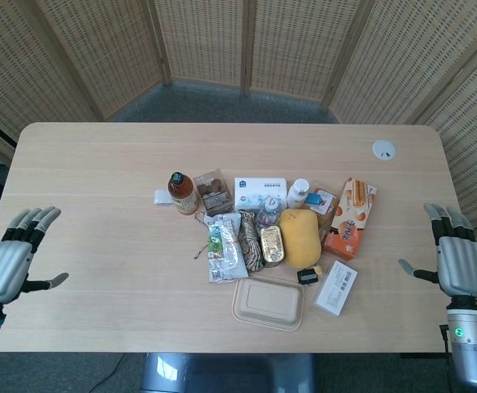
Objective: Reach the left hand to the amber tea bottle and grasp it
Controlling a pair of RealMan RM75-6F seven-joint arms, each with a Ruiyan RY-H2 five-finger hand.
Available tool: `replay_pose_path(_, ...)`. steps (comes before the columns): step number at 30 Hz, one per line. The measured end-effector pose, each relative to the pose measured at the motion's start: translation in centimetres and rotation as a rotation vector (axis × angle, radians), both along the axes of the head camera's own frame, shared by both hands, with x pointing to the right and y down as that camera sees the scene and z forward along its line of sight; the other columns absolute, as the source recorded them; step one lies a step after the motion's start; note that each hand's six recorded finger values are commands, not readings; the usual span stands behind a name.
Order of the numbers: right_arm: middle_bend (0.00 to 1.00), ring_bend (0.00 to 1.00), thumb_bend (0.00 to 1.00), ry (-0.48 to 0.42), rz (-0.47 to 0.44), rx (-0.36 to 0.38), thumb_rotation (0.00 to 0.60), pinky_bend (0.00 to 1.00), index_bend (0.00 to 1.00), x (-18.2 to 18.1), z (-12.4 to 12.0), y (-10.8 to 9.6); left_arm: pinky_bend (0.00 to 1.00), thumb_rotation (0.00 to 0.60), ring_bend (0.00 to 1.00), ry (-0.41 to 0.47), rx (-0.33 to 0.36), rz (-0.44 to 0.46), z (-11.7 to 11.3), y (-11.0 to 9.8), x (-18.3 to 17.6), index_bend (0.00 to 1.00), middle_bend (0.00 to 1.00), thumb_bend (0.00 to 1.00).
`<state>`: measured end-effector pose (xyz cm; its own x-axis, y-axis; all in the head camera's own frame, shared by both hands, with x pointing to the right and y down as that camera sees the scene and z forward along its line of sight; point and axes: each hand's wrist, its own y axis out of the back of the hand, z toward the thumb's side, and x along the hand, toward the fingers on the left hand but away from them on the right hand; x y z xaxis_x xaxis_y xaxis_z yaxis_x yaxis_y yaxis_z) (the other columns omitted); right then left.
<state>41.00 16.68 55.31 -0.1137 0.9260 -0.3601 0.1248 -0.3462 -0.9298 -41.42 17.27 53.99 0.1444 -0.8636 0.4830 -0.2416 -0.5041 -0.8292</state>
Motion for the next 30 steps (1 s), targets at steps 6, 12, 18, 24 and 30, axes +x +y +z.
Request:
replay_pose_path(6, 0.00, 0.00, 0.00, 0.006, 0.021, -0.004, 0.537, 0.00, 0.00, 0.7, -0.2, 0.3, 0.00, 0.600, 0.00, 0.070, -0.096, -0.042, 3.3, -2.2, 0.8, 0.00, 0.00, 0.17)
replay_pose_path(12, 0.00, 0.00, 0.00, 0.003, 0.053, -0.004, 0.537, 0.00, 0.00, 1.6, -0.5, 0.8, 0.00, 0.600, 0.00, 0.184, -0.177, -0.086, 6.9, -4.9, 3.3, 0.00, 0.00, 0.17)
replay_pose_path(18, 0.00, 0.00, 0.00, 0.002, 0.089, -0.006, 0.535, 0.00, 0.00, 2.8, -1.0, 1.3, 0.00, 0.600, 0.00, 0.307, -0.232, -0.122, 10.0, -6.9, 6.7, 0.00, 0.00, 0.17)
replay_pose_path(24, 0.00, 0.00, 0.00, 0.006, 0.114, -0.003, 0.537, 0.00, 0.00, 3.6, -1.5, 1.7, 0.00, 0.600, 0.00, 0.398, -0.284, -0.150, 12.9, -8.3, 9.6, 0.00, 0.00, 0.17)
replay_pose_path(30, 0.00, 0.00, 0.00, 0.019, 0.147, 0.000, 0.537, 0.00, 0.00, 4.5, -2.2, 2.1, 0.00, 0.600, 0.00, 0.450, -0.303, -0.174, 15.6, -9.6, 11.9, 0.00, 0.00, 0.16)
